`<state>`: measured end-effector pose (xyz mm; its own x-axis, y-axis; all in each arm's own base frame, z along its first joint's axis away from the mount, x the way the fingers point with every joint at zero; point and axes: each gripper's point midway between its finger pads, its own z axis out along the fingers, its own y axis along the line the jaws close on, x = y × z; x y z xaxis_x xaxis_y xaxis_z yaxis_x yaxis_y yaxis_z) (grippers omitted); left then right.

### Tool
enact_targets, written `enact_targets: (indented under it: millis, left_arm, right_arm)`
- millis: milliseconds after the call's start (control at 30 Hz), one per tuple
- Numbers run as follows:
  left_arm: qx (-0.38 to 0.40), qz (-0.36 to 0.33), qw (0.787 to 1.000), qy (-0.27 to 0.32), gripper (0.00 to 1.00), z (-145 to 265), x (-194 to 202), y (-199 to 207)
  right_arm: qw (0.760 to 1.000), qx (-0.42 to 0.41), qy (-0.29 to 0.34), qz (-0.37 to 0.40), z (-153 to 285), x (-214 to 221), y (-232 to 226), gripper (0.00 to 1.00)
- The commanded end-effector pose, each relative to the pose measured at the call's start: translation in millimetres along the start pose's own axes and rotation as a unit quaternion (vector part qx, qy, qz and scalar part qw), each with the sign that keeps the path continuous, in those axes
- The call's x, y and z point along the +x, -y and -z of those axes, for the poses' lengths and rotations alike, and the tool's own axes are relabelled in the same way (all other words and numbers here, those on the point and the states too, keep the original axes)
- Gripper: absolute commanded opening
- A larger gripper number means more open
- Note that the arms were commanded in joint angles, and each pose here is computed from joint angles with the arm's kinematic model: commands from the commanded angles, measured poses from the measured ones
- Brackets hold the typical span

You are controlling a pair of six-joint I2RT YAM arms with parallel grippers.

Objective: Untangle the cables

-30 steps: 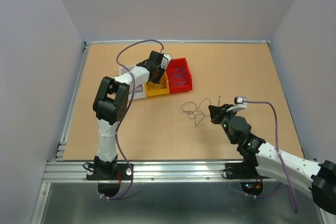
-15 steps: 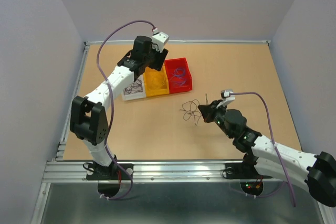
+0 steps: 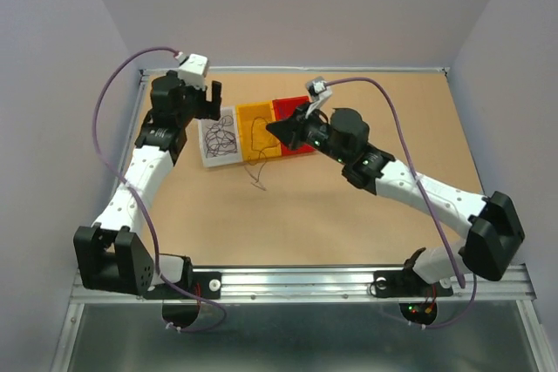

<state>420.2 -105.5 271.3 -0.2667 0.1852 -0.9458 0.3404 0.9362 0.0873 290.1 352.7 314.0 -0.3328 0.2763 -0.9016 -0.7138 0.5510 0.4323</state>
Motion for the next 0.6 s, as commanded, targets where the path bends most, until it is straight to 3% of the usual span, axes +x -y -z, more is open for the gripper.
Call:
enact_targets:
  millis: [0,267,567]
  left_arm:
    - [-0.042,0.049,0.993,0.102,0.89,33,-30,-44]
    - [-0.123,0.123,0.970,0.171,0.90,79,-29,-126]
    - [-0.104,0.145,0.969,0.172,0.89,71,-5,-136]
  right_arm:
    - [0.997,-0.075,-0.002,0.012,-39,-28,-42,0.01]
    - [0.995,-0.097,0.016,0.021,-109,-46,-50,0.00]
    - [0.994,-0.050,0.086,0.055,-170,-83,-31,0.01]
